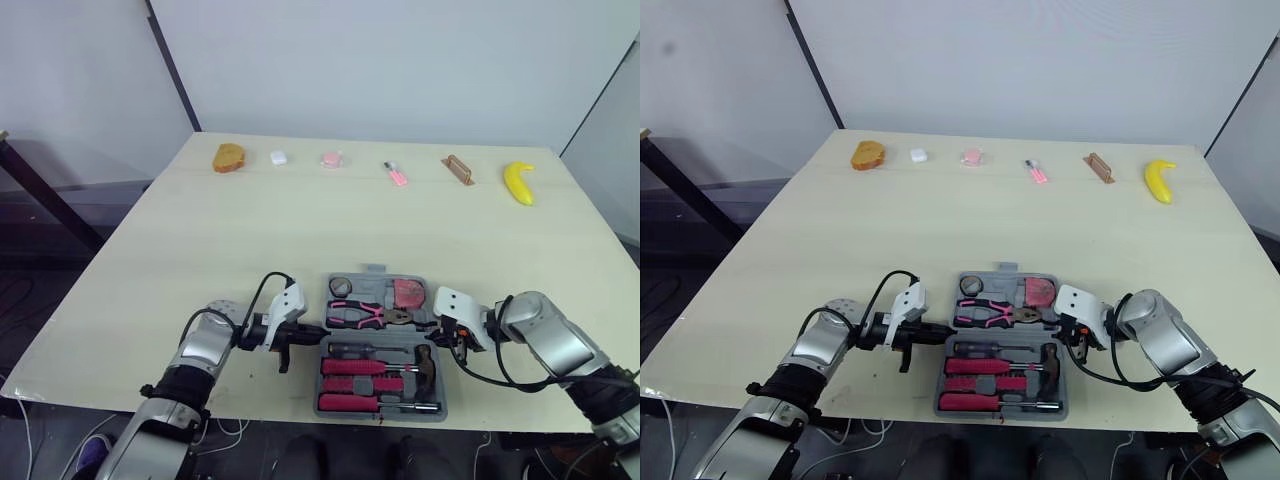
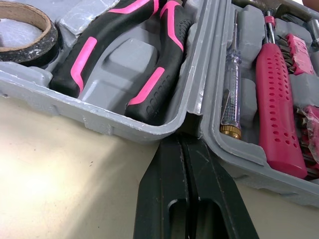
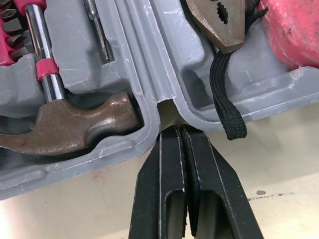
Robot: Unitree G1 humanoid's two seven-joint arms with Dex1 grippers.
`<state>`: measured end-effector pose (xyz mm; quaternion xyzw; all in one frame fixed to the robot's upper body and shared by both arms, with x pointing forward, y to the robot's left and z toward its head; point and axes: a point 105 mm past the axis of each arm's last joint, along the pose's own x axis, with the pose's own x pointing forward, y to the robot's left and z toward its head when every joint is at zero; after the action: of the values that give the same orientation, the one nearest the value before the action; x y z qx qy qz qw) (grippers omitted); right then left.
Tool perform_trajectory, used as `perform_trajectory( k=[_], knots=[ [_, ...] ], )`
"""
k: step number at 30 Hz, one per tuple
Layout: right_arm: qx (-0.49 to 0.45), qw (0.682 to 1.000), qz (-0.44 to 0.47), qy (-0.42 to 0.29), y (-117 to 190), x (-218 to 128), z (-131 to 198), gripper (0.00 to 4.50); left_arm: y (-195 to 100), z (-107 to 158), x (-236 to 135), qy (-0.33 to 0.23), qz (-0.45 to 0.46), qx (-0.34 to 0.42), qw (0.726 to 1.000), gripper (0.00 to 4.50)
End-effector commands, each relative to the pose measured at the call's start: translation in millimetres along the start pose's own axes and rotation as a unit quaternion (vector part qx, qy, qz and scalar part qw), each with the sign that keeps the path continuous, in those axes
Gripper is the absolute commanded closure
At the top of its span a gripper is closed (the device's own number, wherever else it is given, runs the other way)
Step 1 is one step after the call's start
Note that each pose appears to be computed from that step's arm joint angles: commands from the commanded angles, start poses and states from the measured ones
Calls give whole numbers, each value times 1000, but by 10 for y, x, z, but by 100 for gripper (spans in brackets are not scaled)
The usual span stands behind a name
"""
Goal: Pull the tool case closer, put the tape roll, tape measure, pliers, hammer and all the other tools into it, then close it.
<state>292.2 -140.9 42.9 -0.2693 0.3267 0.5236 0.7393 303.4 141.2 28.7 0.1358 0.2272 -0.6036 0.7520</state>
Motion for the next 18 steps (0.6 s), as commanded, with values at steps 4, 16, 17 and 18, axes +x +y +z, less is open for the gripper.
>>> perform_trajectory(
  k=[4, 16, 17, 18],
  knots=[
    [-9, 1000, 21, -9, 87, -4, 53, 440, -51, -102, 8, 10, -2, -11, 1000, 450],
    [-8, 1000, 17, -2, 50, -23, 18, 440, -112, -19, 9, 8, -5, -10, 1000, 450],
    [-7, 1000, 17, -3, 46, -25, 17, 440, -119, -6, 12, 8, -6, -10, 1000, 450],
    [-7, 1000, 17, -2, 47, -27, 15, 440, -124, 4, 13, 8, -6, -10, 1000, 450]
  ],
)
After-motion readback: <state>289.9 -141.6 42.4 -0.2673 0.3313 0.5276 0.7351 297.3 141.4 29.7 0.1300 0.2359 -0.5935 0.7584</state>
